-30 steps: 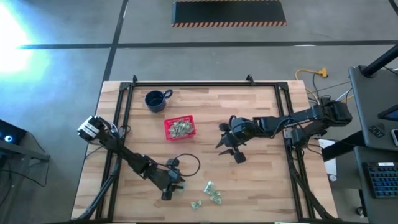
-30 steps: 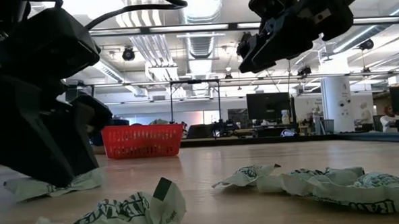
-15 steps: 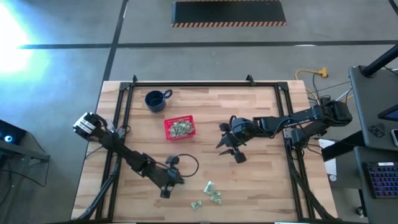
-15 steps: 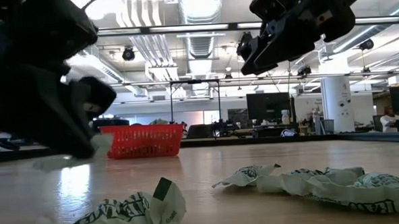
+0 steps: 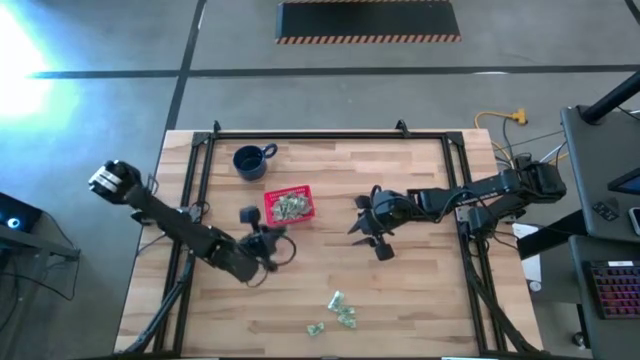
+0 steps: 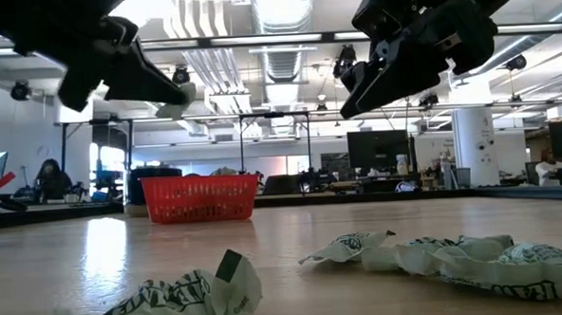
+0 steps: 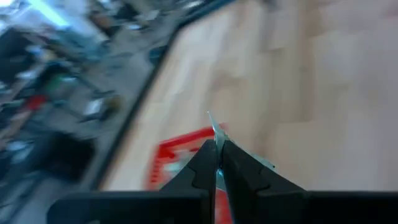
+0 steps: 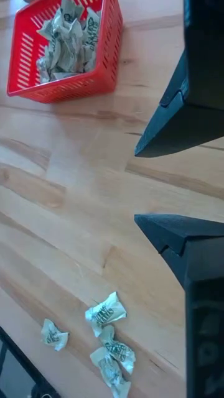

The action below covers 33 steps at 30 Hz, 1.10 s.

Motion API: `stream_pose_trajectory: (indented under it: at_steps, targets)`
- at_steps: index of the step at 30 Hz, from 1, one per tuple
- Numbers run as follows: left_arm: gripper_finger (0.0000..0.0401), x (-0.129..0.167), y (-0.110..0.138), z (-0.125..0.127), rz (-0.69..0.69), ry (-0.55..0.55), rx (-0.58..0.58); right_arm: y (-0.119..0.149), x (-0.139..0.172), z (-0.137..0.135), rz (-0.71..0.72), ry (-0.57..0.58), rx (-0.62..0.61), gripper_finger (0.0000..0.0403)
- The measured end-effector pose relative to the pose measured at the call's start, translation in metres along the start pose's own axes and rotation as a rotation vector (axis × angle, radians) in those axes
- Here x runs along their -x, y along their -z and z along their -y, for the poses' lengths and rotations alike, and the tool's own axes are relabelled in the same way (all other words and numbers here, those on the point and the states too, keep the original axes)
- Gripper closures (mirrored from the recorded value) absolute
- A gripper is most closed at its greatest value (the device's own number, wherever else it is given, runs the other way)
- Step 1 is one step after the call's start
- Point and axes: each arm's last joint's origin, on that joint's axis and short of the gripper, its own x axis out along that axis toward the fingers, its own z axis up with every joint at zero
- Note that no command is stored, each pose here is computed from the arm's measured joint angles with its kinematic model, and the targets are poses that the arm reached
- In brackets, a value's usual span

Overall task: Pick and place items into bin
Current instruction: Put the green stevia packet into the red bin

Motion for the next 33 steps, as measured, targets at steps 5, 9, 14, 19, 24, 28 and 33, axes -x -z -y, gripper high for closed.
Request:
stream_pose_trajectory:
  at_steps: [5, 9, 14, 19, 24, 28, 33]
  targets:
    - [0.0397, -0.011, 0.008, -0.031, -0.073, -0.14, 0.003, 0.0, 0.0, 0.0, 0.001, 0.0, 0.005, 0.0255]
    - [0.0397, -0.028, 0.02, -0.049, -0.144, -0.153, 0.036, 0.0, 0.0, 0.0, 0.001, 0.001, 0.01, 0.0254]
    - [0.0397, -0.049, 0.04, -0.069, -0.251, -0.094, 0.09, 0.0, 0.0, 0.0, 0.001, 0.001, 0.01, 0.0255]
    - [0.0387, -0.059, 0.044, -0.081, -0.289, -0.067, 0.117, 0.001, 0.0, 0.0, -0.002, 0.0, 0.005, 0.0255]
    - [0.0325, -0.061, 0.043, -0.084, -0.29, -0.059, 0.107, 0.005, -0.001, -0.001, -0.013, -0.002, -0.011, 0.0255]
    - [0.0268, -0.061, 0.042, -0.085, -0.286, -0.06, 0.111, 0.011, -0.005, -0.001, -0.016, -0.017, -0.046, 0.0255]
    - [0.0226, -0.056, 0.036, -0.086, -0.253, -0.02, 0.138, 0.016, -0.029, -0.01, 0.063, -0.174, -0.026, 0.0255]
